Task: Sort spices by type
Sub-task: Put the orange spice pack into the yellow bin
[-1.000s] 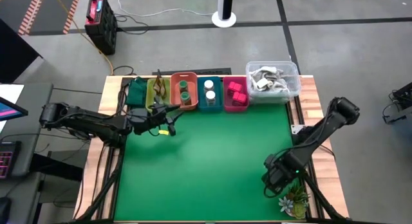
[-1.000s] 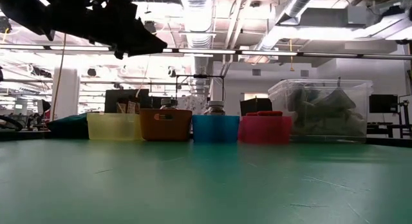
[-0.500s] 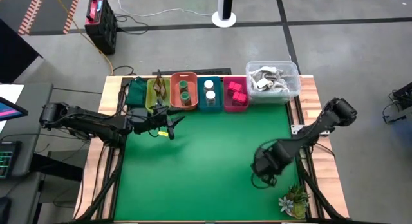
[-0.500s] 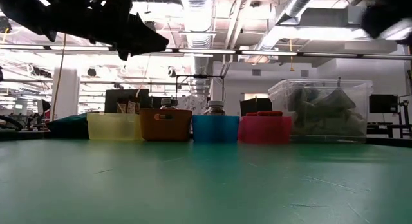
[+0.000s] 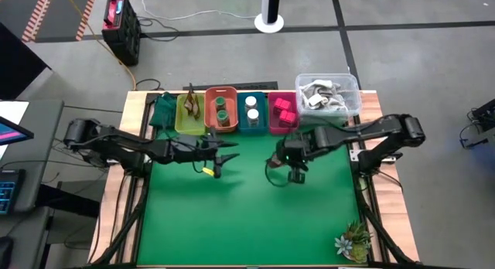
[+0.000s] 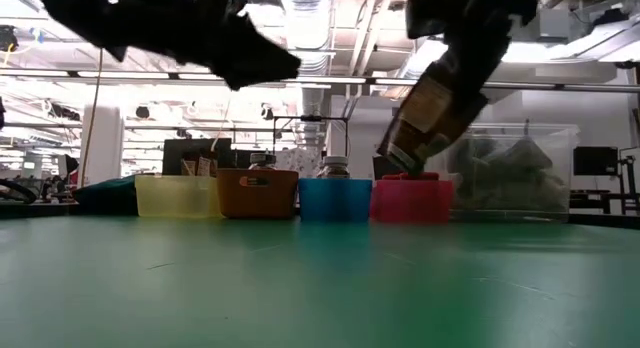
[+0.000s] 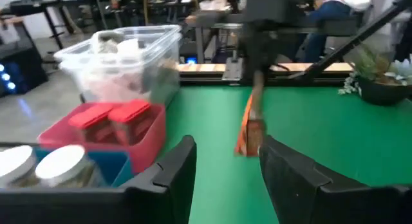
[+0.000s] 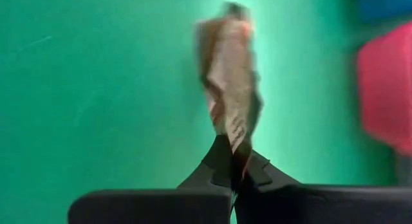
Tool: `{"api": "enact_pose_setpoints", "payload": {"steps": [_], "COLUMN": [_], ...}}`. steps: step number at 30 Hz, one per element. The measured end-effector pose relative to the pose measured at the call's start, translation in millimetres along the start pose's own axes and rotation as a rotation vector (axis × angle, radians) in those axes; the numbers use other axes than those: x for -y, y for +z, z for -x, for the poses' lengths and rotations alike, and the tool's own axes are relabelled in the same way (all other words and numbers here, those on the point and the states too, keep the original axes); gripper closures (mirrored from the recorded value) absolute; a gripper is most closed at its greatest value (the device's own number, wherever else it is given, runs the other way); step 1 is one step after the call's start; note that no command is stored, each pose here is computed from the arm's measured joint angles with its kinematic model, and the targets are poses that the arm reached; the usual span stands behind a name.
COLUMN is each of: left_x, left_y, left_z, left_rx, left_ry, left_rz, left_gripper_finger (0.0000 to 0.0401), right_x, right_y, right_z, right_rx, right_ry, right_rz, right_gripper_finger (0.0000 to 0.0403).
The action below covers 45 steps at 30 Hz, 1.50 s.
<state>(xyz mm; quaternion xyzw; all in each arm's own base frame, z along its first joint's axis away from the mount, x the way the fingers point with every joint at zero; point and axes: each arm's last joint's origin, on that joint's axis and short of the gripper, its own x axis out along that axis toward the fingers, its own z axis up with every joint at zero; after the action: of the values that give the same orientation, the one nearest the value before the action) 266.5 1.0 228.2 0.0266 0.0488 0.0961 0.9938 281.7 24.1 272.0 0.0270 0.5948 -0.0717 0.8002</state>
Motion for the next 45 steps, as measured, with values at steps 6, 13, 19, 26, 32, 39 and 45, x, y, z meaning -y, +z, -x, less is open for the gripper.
{"api": "enact_pose_setpoints", "payload": {"steps": [6, 13, 19, 26, 32, 39, 45], "left_x": [11, 22, 29, 31, 30, 30, 30], "left_y": [16, 24, 25, 19, 23, 22, 21], "left_z": [-35, -84, -107, -115, -115, -115, -115], "left_rx": [0.012, 0.014, 0.028, 0.022, 0.054, 0.046, 0.026], "left_ry": [-0.003, -0.002, -0.064, -0.109, -0.104, -0.103, -0.103], "left_rz": [-0.021, -0.071, -0.086, -0.058, -0.021, -0.021, -0.033], "left_gripper_finger": [0.0205, 0.0182, 0.0182, 0.0182, 0.0182, 0.0197, 0.0306], "right_x": [20, 17, 12, 3, -3, -5, -4], "right_y": [9, 15, 16, 17, 22, 25, 27], "right_z": [-2, -1, -1, 0, 2, 3, 3], "right_rx": [0.048, 0.115, 0.132, 0.161, 0.226, 0.266, 0.278], "right_ry": [-0.011, 0.003, 0.011, 0.022, 0.031, 0.032, 0.027], "right_rz": [0.049, 0.093, 0.105, 0.17, 0.228, 0.251, 0.251], "right_gripper_finger": [0.0385, 0.0384, 0.0384, 0.0384, 0.0383, 0.0383, 0.0382]}}
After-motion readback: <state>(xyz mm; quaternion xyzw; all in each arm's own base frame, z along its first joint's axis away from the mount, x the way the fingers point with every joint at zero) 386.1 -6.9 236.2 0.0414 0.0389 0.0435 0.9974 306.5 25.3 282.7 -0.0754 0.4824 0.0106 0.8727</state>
